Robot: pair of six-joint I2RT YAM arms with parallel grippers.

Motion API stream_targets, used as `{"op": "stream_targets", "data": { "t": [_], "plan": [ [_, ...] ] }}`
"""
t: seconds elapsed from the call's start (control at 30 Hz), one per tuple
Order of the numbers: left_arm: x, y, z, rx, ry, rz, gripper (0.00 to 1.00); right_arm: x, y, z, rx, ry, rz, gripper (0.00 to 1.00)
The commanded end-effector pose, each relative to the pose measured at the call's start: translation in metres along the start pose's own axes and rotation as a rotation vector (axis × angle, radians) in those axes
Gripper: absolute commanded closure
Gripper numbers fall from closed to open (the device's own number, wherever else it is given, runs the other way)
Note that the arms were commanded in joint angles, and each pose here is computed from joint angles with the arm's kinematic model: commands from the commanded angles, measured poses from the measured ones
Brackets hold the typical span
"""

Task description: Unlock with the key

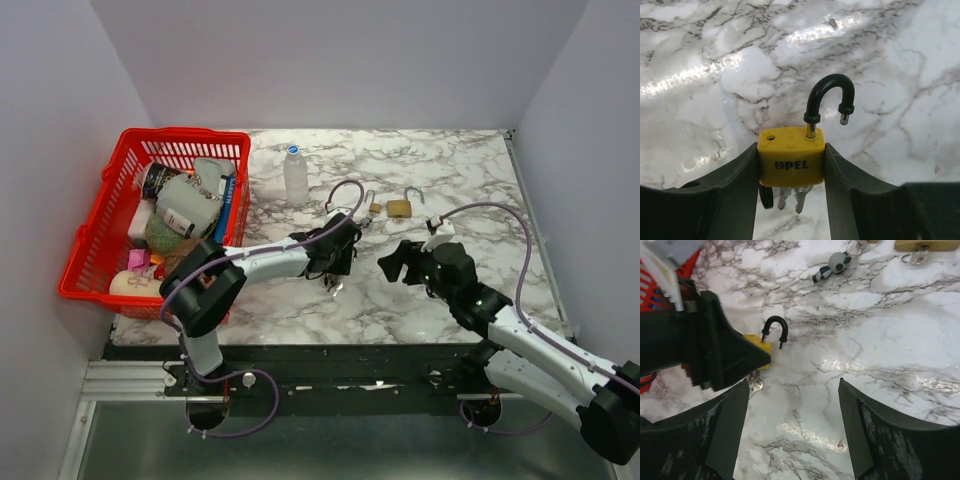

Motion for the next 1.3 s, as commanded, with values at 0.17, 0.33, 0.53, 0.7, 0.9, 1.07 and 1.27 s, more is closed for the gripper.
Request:
{"op": "stream_targets", "data": {
  "t": [0.17,0.33,0.53,0.7,0.9,1.07,1.27],
  "plan": [
    [-0.035,0.026,0.044,0.041,0.233,0.073,1.0,0.043,0.027,-0.015,-0.022,-0.066,-0.143,0.18],
    [-0.054,0.032,0.077,0.047,0.364,0.135,1.0,0.061,0.037,-0.017,-0.029,-0.067,-0.194,0.18],
    [-0.072,0.055,0.095,0.082,0.393,0.126,1.0,0.076,0.043,-0.025,-0.026,-0.092,-0.243,0.17],
    [-0.091,0.086,0.103,0.084,0.394,0.107,1.0,0.08,0.043,-0.027,-0.029,-0.089,-0.25,0.17],
    [-0.106,0.11,0.111,0.091,0.38,0.089,1.0,0.082,0.038,-0.031,-0.033,-0.094,-0.242,0.16],
    [-0.115,0.117,0.115,0.098,0.38,0.083,0.79,0.081,0.035,-0.032,-0.037,-0.094,-0.235,0.16],
    [-0.115,0.123,0.112,0.081,0.36,0.067,0.35,0.081,0.034,-0.033,-0.042,-0.097,-0.233,0.16]
  ]
}}
Point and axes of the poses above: each gripper's point midway between its finger pads, its own x axis back along the fingers, its own z axis along the line the jaws close on, y = z × x, the point moved 1 cm from there along x, back along the fingers, and after that the axes turned 13 degrees about -x, right-handed, at the moved point
